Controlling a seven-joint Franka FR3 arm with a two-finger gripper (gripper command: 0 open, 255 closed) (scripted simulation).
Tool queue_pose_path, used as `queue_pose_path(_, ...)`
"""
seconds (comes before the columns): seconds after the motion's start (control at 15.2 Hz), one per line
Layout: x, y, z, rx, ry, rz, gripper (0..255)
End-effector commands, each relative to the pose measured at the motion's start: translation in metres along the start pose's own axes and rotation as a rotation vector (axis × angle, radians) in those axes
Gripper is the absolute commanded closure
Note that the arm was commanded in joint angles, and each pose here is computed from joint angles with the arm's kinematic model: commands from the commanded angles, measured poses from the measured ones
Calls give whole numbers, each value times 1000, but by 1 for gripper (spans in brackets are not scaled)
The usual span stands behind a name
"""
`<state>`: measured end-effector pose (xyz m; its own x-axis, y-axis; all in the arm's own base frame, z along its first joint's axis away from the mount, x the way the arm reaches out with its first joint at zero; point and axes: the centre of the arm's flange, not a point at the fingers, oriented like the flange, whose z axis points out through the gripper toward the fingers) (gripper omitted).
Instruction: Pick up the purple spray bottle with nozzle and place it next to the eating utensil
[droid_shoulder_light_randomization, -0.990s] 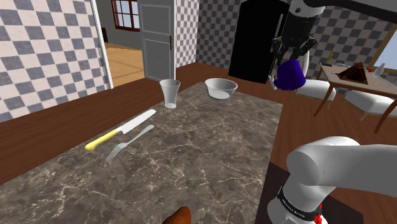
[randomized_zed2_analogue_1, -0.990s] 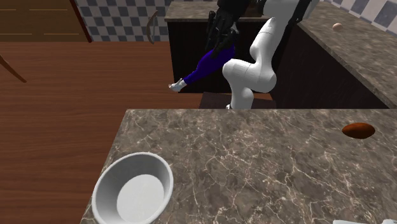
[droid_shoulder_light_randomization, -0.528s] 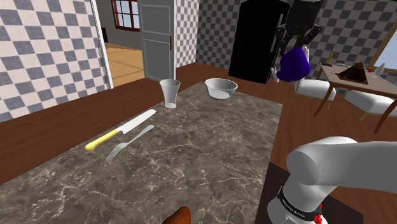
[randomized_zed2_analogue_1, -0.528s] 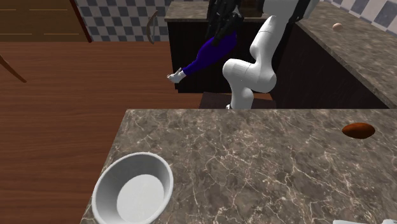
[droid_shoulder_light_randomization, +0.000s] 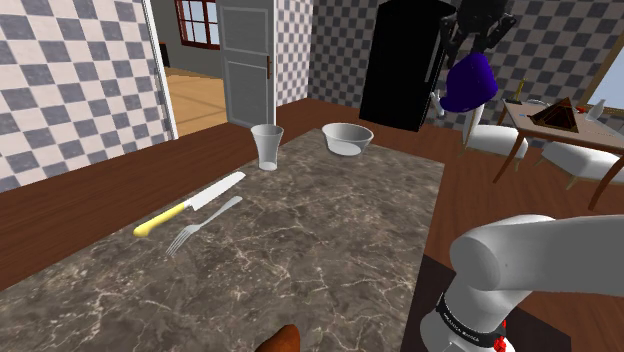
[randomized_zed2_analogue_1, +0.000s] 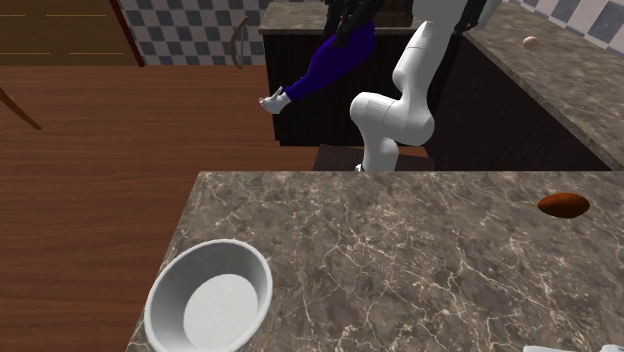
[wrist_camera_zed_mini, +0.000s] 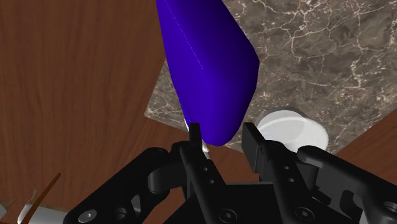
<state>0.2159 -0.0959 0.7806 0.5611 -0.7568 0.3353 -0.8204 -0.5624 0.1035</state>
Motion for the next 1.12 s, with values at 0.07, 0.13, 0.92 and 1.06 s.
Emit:
queue_pose_path(0.07, 5, 1, -16, 0, 0, 0, 255)
queue_pose_path(0.13, 6, 2, -21, 0, 0, 0, 255)
queue_pose_path(0.92, -30, -119, 6, 0, 0, 0, 255)
queue_pose_path(1.06, -37, -143, 13, 0, 0, 0, 255)
